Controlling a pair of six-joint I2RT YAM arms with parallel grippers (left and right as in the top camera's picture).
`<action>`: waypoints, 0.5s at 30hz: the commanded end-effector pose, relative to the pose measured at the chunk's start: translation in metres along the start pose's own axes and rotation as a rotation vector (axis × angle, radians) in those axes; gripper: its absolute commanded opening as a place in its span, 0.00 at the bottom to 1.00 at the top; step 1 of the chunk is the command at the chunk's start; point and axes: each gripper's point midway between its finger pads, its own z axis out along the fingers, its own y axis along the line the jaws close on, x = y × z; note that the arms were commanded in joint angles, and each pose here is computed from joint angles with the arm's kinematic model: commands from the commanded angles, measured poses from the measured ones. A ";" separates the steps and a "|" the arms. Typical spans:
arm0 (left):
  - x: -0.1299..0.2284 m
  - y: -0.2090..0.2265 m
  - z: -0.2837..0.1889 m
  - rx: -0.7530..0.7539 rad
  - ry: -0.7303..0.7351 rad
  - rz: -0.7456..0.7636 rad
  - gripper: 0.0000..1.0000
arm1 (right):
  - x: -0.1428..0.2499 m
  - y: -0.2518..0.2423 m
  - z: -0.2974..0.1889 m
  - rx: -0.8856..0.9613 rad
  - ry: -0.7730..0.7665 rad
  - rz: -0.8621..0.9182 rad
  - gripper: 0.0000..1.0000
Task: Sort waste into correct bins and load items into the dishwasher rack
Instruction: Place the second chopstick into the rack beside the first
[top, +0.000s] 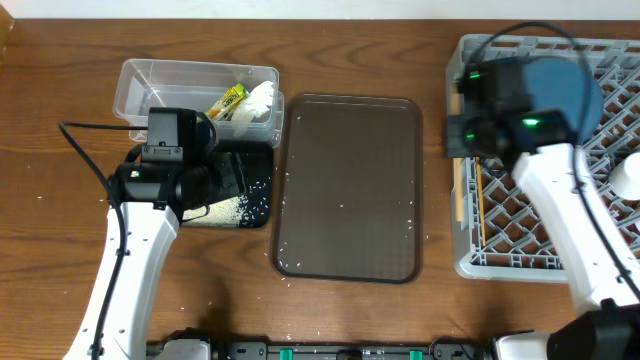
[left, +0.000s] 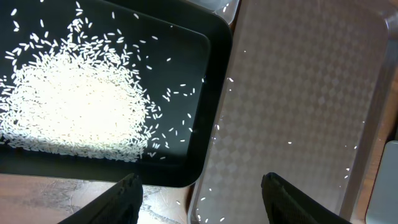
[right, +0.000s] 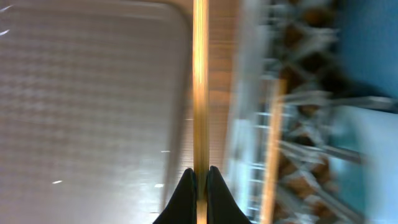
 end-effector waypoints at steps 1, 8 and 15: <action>0.003 0.004 0.003 -0.015 0.013 0.004 0.65 | 0.011 -0.033 0.012 0.060 0.067 -0.042 0.01; 0.003 0.004 0.003 -0.015 0.013 0.004 0.65 | 0.027 -0.069 0.036 0.096 0.163 0.032 0.02; 0.003 0.004 0.003 -0.016 0.013 0.004 0.72 | 0.032 -0.061 0.053 0.038 0.199 0.036 0.38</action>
